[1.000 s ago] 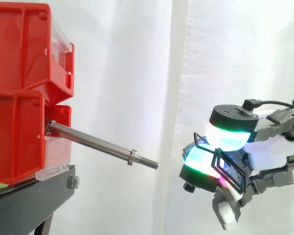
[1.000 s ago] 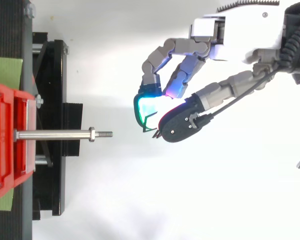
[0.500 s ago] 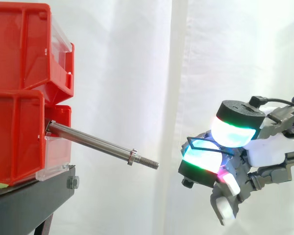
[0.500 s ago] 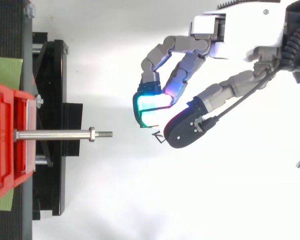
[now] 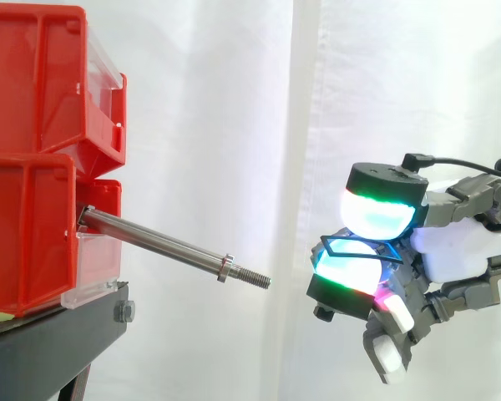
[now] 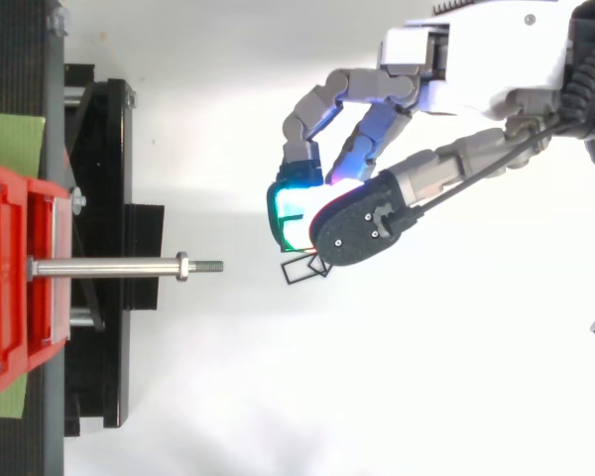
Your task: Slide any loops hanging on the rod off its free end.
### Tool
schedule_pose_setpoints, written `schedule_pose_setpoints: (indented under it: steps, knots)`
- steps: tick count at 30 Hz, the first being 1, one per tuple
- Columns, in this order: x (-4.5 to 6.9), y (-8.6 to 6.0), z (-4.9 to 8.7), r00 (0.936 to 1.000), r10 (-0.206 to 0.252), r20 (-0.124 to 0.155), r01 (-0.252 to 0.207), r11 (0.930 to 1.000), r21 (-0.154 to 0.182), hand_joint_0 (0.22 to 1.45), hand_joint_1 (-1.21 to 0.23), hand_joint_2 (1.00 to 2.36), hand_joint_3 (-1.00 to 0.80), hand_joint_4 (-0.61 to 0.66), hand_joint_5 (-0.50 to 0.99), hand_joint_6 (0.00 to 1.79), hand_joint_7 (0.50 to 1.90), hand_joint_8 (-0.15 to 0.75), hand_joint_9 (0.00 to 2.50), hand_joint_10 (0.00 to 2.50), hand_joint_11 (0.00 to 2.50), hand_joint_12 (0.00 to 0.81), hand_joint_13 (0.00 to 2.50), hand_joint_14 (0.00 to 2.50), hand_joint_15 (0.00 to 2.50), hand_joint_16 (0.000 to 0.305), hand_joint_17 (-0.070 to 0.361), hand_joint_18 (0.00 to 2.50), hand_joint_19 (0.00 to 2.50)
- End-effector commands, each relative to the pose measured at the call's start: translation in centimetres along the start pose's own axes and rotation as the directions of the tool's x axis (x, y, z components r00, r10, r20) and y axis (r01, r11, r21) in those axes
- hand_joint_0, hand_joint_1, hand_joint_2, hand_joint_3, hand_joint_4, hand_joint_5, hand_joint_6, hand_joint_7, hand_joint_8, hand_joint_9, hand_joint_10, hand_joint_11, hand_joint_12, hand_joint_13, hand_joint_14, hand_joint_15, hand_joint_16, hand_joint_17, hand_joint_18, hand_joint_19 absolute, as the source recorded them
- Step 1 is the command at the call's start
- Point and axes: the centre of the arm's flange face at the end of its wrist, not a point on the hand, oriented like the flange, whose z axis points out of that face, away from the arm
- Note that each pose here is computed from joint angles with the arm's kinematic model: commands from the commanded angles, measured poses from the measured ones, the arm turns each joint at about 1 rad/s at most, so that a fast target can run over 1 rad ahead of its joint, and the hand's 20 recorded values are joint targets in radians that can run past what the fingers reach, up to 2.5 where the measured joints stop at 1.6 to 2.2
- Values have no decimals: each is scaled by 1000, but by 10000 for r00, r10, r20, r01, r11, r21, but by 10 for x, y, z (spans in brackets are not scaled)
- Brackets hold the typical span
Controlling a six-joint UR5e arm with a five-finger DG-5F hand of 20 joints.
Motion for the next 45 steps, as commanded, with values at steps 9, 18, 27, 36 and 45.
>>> schedule_pose_setpoints:
  steps: [9,18,27,36,45]
  knots:
    - [0,0,0,10000,-13,-23,13,10000,-5,593,-673,1024,-198,114,-126,889,1087,280,1089,16,486,357,915,18,439,56,126,719,531]
    - [0,0,0,9999,-105,-23,105,9999,-5,595,-673,1024,-197,96,-121,884,1112,281,1090,16,479,361,915,18,425,56,127,720,531]
    - [-1,-7,-2,9999,-127,-12,127,9999,106,599,-667,1025,-198,90,-120,883,1112,279,1094,16,475,362,915,18,431,57,128,719,542]
    - [11,-52,-8,9999,-159,-36,159,9998,-101,603,-660,1025,-201,88,-119,881,1124,277,1098,17,480,365,914,18,430,57,128,719,542]
    - [12,-50,0,9992,-374,164,391,9927,-1139,604,-656,1025,-198,83,-118,881,1121,278,1106,17,486,360,912,19,445,56,126,703,538]
